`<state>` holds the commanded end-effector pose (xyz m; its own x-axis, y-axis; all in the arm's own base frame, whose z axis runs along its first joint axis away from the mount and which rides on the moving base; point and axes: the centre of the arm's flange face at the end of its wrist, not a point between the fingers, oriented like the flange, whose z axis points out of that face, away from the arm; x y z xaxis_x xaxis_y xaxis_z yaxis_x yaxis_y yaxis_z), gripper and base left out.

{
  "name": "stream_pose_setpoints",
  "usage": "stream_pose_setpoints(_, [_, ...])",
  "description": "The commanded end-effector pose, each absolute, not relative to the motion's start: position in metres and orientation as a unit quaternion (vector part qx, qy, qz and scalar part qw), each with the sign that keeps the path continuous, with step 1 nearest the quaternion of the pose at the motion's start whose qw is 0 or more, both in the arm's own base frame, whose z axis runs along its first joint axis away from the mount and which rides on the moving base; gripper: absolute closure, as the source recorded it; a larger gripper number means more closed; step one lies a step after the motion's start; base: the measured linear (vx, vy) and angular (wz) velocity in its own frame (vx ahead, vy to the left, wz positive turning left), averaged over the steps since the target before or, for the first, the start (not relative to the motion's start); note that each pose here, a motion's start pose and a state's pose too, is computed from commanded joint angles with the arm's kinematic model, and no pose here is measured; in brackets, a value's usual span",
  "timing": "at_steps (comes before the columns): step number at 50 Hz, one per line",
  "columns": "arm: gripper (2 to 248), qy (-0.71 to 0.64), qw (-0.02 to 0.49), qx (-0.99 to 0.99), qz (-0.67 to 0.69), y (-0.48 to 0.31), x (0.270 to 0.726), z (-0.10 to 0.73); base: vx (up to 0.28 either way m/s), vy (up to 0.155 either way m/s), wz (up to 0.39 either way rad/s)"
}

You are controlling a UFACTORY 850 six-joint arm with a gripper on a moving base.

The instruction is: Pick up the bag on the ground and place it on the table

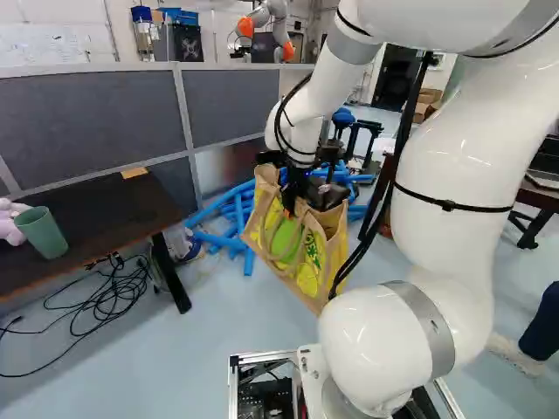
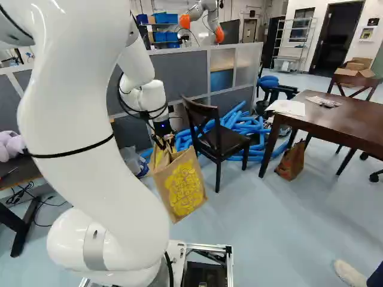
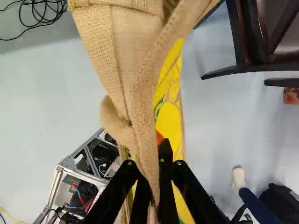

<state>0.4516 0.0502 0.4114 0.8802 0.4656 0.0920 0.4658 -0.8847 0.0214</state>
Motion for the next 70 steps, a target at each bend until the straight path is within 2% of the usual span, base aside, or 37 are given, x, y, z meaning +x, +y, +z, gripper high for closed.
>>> stream_pose_setpoints(70, [228,-0.234,0.007,-0.972,-0.023,0.042,0.450,0.519,0.000,0.000,0.000])
